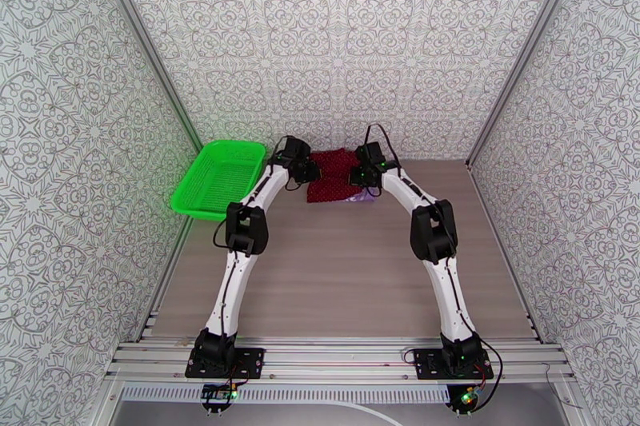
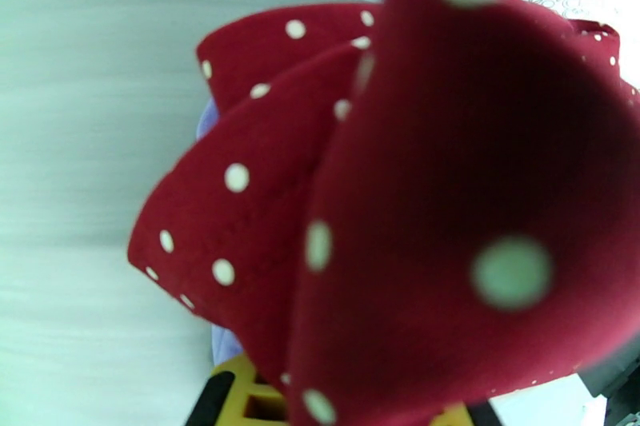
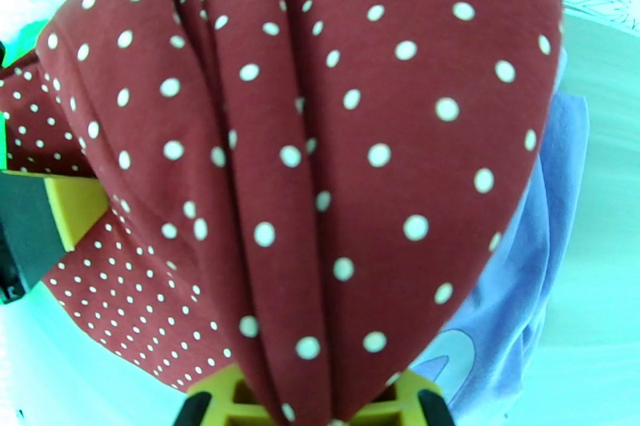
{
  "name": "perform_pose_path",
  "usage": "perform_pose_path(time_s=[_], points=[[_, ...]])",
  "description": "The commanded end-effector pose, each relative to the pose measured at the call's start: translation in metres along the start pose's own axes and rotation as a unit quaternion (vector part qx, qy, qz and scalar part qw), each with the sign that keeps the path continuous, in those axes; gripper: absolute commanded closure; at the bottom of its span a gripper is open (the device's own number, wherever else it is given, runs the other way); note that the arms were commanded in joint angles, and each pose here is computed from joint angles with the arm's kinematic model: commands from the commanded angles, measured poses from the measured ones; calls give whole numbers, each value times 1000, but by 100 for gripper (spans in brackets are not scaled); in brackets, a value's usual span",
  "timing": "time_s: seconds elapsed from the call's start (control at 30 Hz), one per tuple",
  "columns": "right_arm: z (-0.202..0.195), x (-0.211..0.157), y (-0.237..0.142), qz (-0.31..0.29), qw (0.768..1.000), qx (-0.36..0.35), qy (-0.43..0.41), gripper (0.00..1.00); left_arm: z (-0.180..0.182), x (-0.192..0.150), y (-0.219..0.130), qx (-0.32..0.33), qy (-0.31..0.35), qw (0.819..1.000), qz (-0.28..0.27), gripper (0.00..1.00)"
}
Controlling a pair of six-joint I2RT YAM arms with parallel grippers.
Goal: Fold and stack the mixed laundry pile
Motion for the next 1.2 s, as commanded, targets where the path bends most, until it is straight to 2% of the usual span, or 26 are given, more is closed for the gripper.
perform_pose_path(time_s=[0.0, 0.33, 0.57, 0.67, 0.73, 0.8, 0.87, 0.93, 0.97, 1.07, 1.13, 1.17], points=[[-15, 7, 6, -7, 999, -18, 27, 100, 10, 20, 0, -30, -11, 999, -44, 100], [-27, 5, -8, -35, 997, -12, 62, 100, -20, 49, -21, -80, 15, 992, -97, 100], [-34, 7, -22, -48, 995, -2, 90, 100, -30, 58, -29, -80, 33, 989, -117, 99], [-38, 7, -22, -47, 994, -6, 101, 100, -19, 55, -17, -79, 22, 990, -115, 85], [-41, 6, -20, -46, 993, -10, 106, 100, -12, 49, -6, -81, 12, 991, -108, 72], [-46, 5, -16, -42, 993, -17, 113, 100, -6, 44, 5, -82, 3, 991, -104, 52], [-51, 2, -11, -37, 992, -24, 120, 100, 0, 37, 15, -84, -5, 992, -99, 26], [-56, 0, -7, -32, 991, -29, 125, 100, 4, 34, 23, -85, -10, 991, -98, 5], [-59, -1, -3, -30, 991, -33, 128, 100, 6, 33, 25, -87, -13, 991, -99, 1], [-62, -3, 2, -25, 990, -37, 133, 99, 12, 31, 28, -89, -20, 991, -99, 1], [-63, -4, 5, -20, 990, -37, 134, 91, 14, 33, 26, -87, -20, 991, -99, 1], [-63, -4, 6, -18, 990, -38, 134, 84, 13, 34, 24, -87, -19, 991, -101, 1]])
Point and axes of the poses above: each hand's point on the last joint's axis, 136 mm out from that joint toward the fingers, its own y axis out along the fingers, its own z axis along the line the jaws close on, x = y × z, the point moved 5 cm from there along -y, back along the fingers, and after that the axes turned 14 degrees about y, right-handed, at the moved point
